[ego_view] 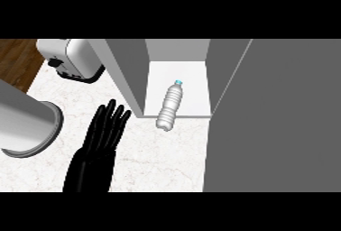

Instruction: Pick up the bottled water, place it into the cabinet and close the cabinet

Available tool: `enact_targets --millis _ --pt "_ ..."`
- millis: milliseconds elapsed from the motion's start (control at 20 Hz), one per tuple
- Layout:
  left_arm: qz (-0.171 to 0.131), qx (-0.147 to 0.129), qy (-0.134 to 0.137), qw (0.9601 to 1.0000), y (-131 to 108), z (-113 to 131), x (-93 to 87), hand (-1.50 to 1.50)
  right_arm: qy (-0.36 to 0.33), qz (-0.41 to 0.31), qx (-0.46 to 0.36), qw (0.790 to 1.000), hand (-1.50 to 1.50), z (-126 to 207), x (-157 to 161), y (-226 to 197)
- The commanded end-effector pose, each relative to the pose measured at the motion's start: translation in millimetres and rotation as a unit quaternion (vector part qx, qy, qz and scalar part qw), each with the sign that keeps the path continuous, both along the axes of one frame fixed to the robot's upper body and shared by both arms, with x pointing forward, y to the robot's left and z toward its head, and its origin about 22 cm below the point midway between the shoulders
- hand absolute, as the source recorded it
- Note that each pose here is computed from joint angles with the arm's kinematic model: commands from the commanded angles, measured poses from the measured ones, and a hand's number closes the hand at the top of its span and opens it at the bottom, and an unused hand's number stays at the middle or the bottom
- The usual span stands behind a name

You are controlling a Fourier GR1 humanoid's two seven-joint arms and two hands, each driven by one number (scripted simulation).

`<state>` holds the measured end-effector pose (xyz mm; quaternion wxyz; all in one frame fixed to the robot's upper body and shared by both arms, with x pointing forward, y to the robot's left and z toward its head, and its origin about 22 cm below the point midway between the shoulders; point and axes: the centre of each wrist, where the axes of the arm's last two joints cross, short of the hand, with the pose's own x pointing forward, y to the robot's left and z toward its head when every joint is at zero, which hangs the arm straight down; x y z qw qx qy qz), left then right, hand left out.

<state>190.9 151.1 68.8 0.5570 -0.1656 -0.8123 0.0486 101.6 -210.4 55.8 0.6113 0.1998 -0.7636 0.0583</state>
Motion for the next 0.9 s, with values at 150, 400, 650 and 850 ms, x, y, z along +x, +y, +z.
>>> enact_targets --millis 150,400,650,850 --pt "0.01 -0.016 -0.018 0.9997 31 14 -41.9 -1.5 0.01 0.102 -0.07 0.992 1.5 9 -6 3" --pt "0.035 -0.009 -0.029 0.9989 58 25 -60.6 -1.5 0.0 0.181 -0.095 0.979 1.5 19 -13 27" --pt "0.051 -0.021 -0.035 0.9979 87 31 -79.4 -1.5 -0.036 0.197 -0.092 0.975 1.5 38 -18 40" --pt "0.06 -0.032 -0.016 0.9975 102 18 -91.7 -1.5 -0.047 0.202 -0.104 0.973 1.5 35 -13 62"
